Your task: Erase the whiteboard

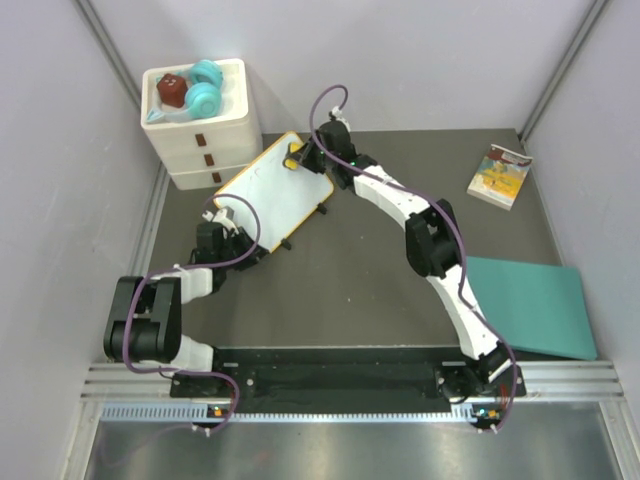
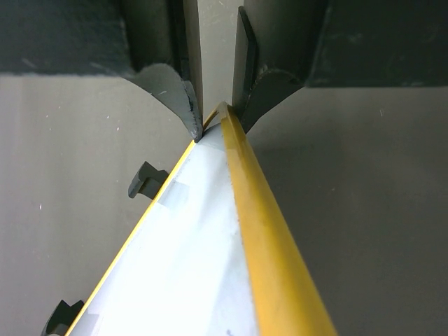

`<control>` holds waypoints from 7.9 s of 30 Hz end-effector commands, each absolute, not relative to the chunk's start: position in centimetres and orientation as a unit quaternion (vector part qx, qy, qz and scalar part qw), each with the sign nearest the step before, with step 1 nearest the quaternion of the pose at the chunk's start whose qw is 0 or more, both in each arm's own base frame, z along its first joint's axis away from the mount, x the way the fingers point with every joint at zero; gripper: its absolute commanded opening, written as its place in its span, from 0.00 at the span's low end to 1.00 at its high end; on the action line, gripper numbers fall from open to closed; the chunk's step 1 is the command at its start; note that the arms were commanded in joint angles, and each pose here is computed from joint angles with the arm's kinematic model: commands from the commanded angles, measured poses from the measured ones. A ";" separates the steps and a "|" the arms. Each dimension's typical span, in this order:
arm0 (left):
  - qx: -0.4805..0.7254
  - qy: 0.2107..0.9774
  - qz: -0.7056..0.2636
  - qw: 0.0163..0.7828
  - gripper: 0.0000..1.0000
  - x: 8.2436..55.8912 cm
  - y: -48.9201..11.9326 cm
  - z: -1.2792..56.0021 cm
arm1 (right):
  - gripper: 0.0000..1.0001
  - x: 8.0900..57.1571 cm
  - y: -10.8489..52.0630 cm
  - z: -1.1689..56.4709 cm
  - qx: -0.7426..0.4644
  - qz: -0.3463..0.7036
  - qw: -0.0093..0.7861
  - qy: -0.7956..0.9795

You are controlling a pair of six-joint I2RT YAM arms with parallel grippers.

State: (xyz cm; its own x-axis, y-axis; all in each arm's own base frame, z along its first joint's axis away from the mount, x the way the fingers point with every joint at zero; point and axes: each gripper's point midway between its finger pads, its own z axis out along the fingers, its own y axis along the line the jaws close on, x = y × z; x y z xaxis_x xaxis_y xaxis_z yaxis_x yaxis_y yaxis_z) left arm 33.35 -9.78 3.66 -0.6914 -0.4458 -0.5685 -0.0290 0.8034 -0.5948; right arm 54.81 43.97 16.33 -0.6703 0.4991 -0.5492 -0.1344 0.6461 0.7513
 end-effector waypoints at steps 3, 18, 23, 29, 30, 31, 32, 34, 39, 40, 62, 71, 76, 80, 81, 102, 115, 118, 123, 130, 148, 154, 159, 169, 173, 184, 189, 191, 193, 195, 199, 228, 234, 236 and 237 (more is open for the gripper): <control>-0.132 0.896 -0.231 0.355 0.18 32.4 -8.5 1.9 | 0.00 54.8 44.4 15.9 0.117 0.436 0.371 0.812; -0.129 0.897 -0.226 0.357 0.18 32.4 -8.6 1.9 | 0.00 51.3 46.8 11.9 0.079 0.459 0.312 0.828; -0.129 0.897 -0.223 0.359 0.18 32.5 -8.6 2.0 | 0.00 50.8 47.0 15.5 0.058 0.468 0.337 0.815; -0.129 0.898 -0.222 0.358 0.17 32.7 -8.6 2.0 | 0.00 50.5 46.4 19.2 0.039 0.463 0.368 0.805; -0.128 0.899 -0.221 0.355 0.16 32.6 -8.6 2.0 | 0.00 50.5 46.4 19.6 0.037 0.462 0.373 0.804; -0.127 0.900 -0.219 0.355 0.14 32.9 -8.6 2.2 | 0.00 50.5 46.4 20.3 0.035 0.462 0.377 0.802; -0.128 0.900 -0.217 0.355 0.14 33.0 -8.5 2.3 | 0.00 50.5 46.3 20.6 0.033 0.461 0.381 0.801; -0.124 0.903 -0.217 0.349 0.13 33.2 -8.6 2.4 | 0.00 50.8 46.3 21.4 0.032 0.461 0.387 0.798; -0.109 0.920 -0.203 0.319 0.10 34.0 -8.5 2.2 | 0.00 51.3 46.2 21.7 0.035 0.460 0.391 0.796; -0.109 0.929 -0.193 0.297 0.10 33.3 -8.3 1.5 | 0.00 51.7 46.1 22.0 0.036 0.463 0.394 0.793; -0.093 0.935 -0.189 0.285 0.06 33.5 -8.4 1.2 | 0.00 57.2 43.3 21.4 0.098 0.450 0.417 0.784; -0.089 0.933 -0.193 0.292 0.06 33.5 -8.5 1.6 | 0.00 58.4 41.8 19.4 0.130 0.406 0.440 0.791; -0.087 0.932 -0.193 0.295 0.06 33.5 -8.5 1.7 | 0.00 58.7 42.0 18.0 0.146 0.409 0.431 0.791; -0.086 0.932 -0.193 0.296 0.06 33.5 -8.6 1.8 | 0.00 58.7 42.1 16.9 0.149 0.406 0.424 0.796; -0.085 0.932 -0.193 0.296 0.06 33.5 -8.6 1.8 | 0.00 58.7 42.2 16.9 0.148 0.407 0.424 0.795; -0.078 0.931 -0.191 0.301 0.07 33.4 -8.9 2.0 | 0.00 52.6 48.2 15.0 0.075 0.455 0.371 0.806; -0.075 0.932 -0.186 0.302 0.06 33.5 -8.9 2.1 | 0.00 52.9 41.3 13.7 0.039 0.300 0.369 0.879; -0.074 0.932 -0.185 0.302 0.06 33.4 -9.0 2.0 | 0.00 52.1 40.3 13.1 0.015 0.277 0.366 0.888; -0.074 0.932 -0.184 0.303 0.06 33.5 -9.0 2.1 | 0.00 51.8 41.5 13.9 -0.013 0.316 0.373 0.872; -0.073 0.932 -0.182 0.305 0.06 33.5 -9.0 2.2 | 0.00 52.5 44.0 15.6 -0.030 0.370 0.376 0.849; -0.068 0.933 -0.178 0.307 0.06 33.5 -9.2 2.2 | 0.00 48.2 50.5 21.5 -0.070 0.397 0.417 0.815; -0.067 0.932 -0.178 0.307 0.06 33.5 -9.2 2.3 | 0.00 46.2 52.6 20.7 -0.096 0.375 0.429 0.816; -0.067 0.932 -0.177 0.308 0.06 33.4 -9.2 2.3 | 0.00 46.6 52.7 19.0 -0.093 0.362 0.426 0.824; -0.064 0.932 -0.174 0.312 0.06 33.4 -9.3 2.5 | 0.00 48.8 51.5 17.4 -0.056 0.319 0.455 0.829; -0.063 0.931 -0.173 0.316 0.06 33.5 -9.3 2.7 | 0.00 50.2 50.8 18.5 -0.025 0.331 0.467 0.820; -0.060 0.931 -0.171 0.317 0.06 33.4 -9.4 2.7 | 0.00 56.0 44.2 16.6 0.069 0.334 0.438 0.832; -0.058 0.931 -0.171 0.318 0.06 33.4 -9.5 2.7 | 0.00 56.1 44.2 16.5 0.067 0.347 0.432 0.830; -0.057 0.931 -0.171 0.317 0.06 33.4 -9.6 2.7 | 0.00 55.5 45.0 16.9 0.055 0.357 0.430 0.827; -0.057 0.932 -0.170 0.316 0.06 33.3 -9.5 2.6 | 0.00 54.9 45.7 17.3 0.043 0.356 0.434 0.826; -0.057 0.931 -0.170 0.318 0.06 33.4 -9.5 2.8 | 0.00 53.7 46.8 17.9 0.028 0.353 0.438 0.827; -0.057 0.931 -0.170 0.319 0.06 33.4 -9.5 2.8 | 0.00 51.1 48.6 18.4 -0.014 0.334 0.446 0.830; -0.054 0.931 -0.166 0.321 0.07 33.4 -9.7 2.8 | 0.00 49.6 46.3 16.1 -0.031 0.261 0.420 0.869; -0.052 0.931 -0.165 0.321 0.07 33.3 -9.7 2.9 | 0.00 49.6 47.4 19.0 -0.050 0.306 0.432 0.847; -0.052 0.931 -0.165 0.322 0.07 33.4 -9.7 2.9 | 0.00 48.9 48.2 19.6 -0.065 0.316 0.433 0.841; -0.052 0.931 -0.163 0.323 0.07 33.4 -9.7 2.9 | 0.00 48.5 48.6 19.7 -0.075 0.317 0.434 0.840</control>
State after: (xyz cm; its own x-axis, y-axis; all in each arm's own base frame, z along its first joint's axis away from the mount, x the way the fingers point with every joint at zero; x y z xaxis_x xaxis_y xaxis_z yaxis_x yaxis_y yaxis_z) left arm 34.68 -10.49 3.93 -0.7651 -0.2659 -0.5865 -0.0020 0.9118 -0.4106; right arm 49.55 46.60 14.56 -0.6733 0.1415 -0.7257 -0.2977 0.8465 0.4413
